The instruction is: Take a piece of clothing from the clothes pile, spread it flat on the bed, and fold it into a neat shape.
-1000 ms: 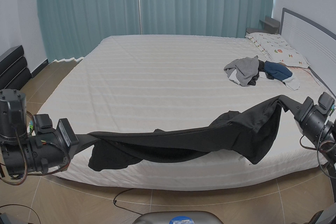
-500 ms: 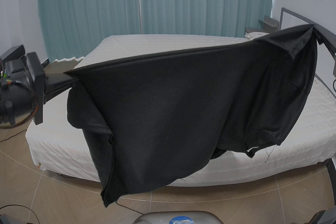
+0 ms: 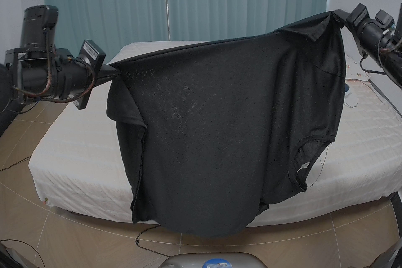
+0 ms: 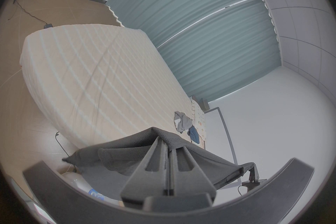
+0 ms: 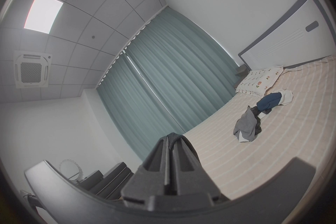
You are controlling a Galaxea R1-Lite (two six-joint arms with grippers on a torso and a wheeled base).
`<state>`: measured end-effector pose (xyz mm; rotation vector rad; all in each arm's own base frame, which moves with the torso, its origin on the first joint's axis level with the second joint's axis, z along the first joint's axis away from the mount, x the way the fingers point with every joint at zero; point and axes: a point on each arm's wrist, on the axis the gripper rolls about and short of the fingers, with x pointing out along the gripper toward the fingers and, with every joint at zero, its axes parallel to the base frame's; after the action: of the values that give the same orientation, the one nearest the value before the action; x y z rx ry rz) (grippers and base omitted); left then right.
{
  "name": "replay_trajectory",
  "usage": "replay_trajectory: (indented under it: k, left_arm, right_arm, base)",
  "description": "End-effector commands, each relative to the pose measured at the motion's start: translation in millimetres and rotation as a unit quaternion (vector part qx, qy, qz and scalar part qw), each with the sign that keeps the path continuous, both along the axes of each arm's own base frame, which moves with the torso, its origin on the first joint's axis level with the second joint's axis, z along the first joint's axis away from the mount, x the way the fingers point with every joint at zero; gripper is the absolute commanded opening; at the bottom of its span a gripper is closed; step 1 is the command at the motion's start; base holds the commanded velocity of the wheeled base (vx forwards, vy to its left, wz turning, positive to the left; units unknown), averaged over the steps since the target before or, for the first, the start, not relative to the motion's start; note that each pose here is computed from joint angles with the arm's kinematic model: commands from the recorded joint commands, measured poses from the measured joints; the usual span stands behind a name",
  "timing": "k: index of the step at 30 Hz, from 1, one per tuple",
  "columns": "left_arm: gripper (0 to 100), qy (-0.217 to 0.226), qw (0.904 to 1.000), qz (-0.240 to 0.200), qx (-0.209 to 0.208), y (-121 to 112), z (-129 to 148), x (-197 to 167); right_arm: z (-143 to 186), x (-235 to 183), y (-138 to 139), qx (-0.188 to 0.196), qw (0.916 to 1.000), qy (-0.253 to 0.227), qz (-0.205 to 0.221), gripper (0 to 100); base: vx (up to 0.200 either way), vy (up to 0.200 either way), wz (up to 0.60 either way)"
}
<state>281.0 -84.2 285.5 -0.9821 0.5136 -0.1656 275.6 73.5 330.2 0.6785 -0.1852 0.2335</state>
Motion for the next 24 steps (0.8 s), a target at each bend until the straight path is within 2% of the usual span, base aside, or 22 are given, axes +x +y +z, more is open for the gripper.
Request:
replay_trajectory:
  k: [1, 7, 13, 19, 24]
  left_arm:
    - [0, 0.039, 0.9991, 0.008, 0.011, -8.6, -29.3, 49.5]
    - [0, 0.057, 0.9981, 0.02, 0.015, -8.4, -47.2, 83.8]
    - [0, 0.065, 0.9975, 0.023, 0.016, -10.1, -58.0, 100.8]
    - [0, 0.064, 0.9975, 0.024, 0.017, -13.5, -65.5, 114.8]
    - [0, 0.087, 0.9957, 0.023, 0.024, -17.0, -88.0, 126.6]
  right_arm:
    - [-28.2, 45.3, 9.3, -0.012, 0.999, 0.042, -0.001, 0]
    - [-33.6, 67.5, 13.7, -0.013, 0.999, 0.043, -0.001, 0]
    - [-34.6, 90.3, 20.3, -0.012, 0.9995, 0.029, 0.0, 0]
    - [-34.7, 112.4, 25.4, -0.028, 0.9995, 0.013, -0.006, 0]
    - [-73.9, 130.8, 32.1, -0.042, 0.9972, 0.062, -0.003, 0]
  base:
    - [0.2, 0.0, 0.0]
    - [0.2, 0.0, 0.0]
    - [0.2, 0.0, 0.0]
    - [0.2, 0.0, 0.0]
    - [0.16, 0.0, 0.0]
